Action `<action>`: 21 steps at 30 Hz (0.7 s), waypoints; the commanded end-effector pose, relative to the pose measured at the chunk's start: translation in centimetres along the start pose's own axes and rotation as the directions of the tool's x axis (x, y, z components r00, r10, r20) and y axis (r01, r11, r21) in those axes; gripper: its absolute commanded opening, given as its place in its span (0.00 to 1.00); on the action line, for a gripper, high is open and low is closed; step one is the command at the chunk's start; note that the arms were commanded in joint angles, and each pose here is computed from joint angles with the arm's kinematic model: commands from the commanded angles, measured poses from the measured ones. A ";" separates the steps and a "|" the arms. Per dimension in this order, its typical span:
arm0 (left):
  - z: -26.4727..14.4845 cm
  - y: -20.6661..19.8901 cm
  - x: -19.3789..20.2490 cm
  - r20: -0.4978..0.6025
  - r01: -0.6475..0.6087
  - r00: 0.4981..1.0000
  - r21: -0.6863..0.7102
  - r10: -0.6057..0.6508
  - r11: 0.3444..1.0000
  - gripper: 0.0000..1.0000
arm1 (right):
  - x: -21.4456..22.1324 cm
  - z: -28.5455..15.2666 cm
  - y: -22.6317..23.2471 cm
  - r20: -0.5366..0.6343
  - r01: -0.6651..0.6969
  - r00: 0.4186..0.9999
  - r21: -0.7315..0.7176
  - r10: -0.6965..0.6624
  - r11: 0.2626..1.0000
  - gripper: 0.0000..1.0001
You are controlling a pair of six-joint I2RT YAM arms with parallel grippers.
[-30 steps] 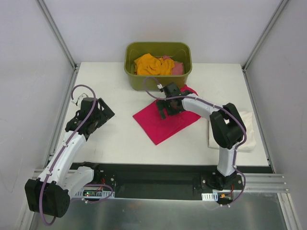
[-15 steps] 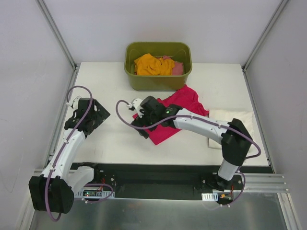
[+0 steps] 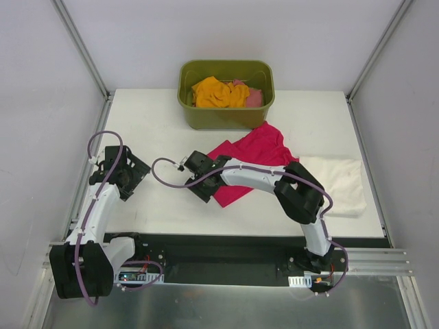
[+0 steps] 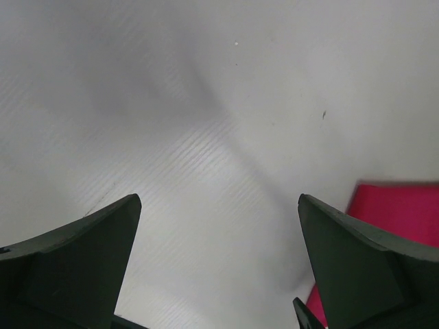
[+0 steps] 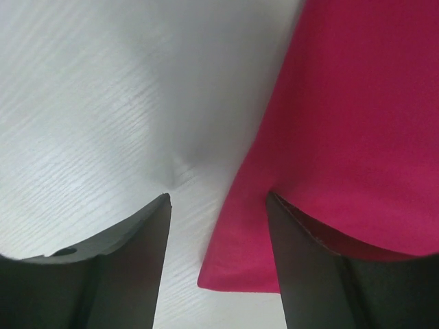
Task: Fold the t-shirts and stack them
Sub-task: Grab one side of the 2/3 rectangular tshirt with right arm
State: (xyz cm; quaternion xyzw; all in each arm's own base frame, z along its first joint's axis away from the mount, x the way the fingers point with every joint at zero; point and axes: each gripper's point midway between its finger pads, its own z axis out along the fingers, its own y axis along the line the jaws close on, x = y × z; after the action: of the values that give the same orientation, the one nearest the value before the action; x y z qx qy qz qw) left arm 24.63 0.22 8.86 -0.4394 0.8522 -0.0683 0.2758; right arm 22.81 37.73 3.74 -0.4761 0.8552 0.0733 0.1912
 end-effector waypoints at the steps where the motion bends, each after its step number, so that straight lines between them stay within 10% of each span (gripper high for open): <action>1: 0.3 0.4 0.5 -0.028 0.021 0.999 -0.011 -0.021 1.000 0.99 | 0.2 0.8 -0.3 -0.033 -0.029 0.999 0.049 0.031 0.998 0.60; 9: 0.2 0.6 0.5 -0.027 0.027 0.999 -0.011 -0.028 1.000 0.99 | 0.8 2.2 1.8 -0.081 -0.028 0.996 0.037 0.031 0.999 0.09; 21: 0.1 1.0 -2.0 0.011 0.118 0.993 -0.020 -0.117 0.993 0.99 | -7.9 -10.0 14.2 0.132 -0.080 0.974 -0.558 0.184 0.826 0.01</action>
State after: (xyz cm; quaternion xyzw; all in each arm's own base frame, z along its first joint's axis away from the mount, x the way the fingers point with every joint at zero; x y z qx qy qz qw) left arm 24.39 1.81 8.45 -0.4735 0.8367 -0.0658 0.2673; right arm 14.71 43.66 4.31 -0.4673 0.8556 0.1949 0.1079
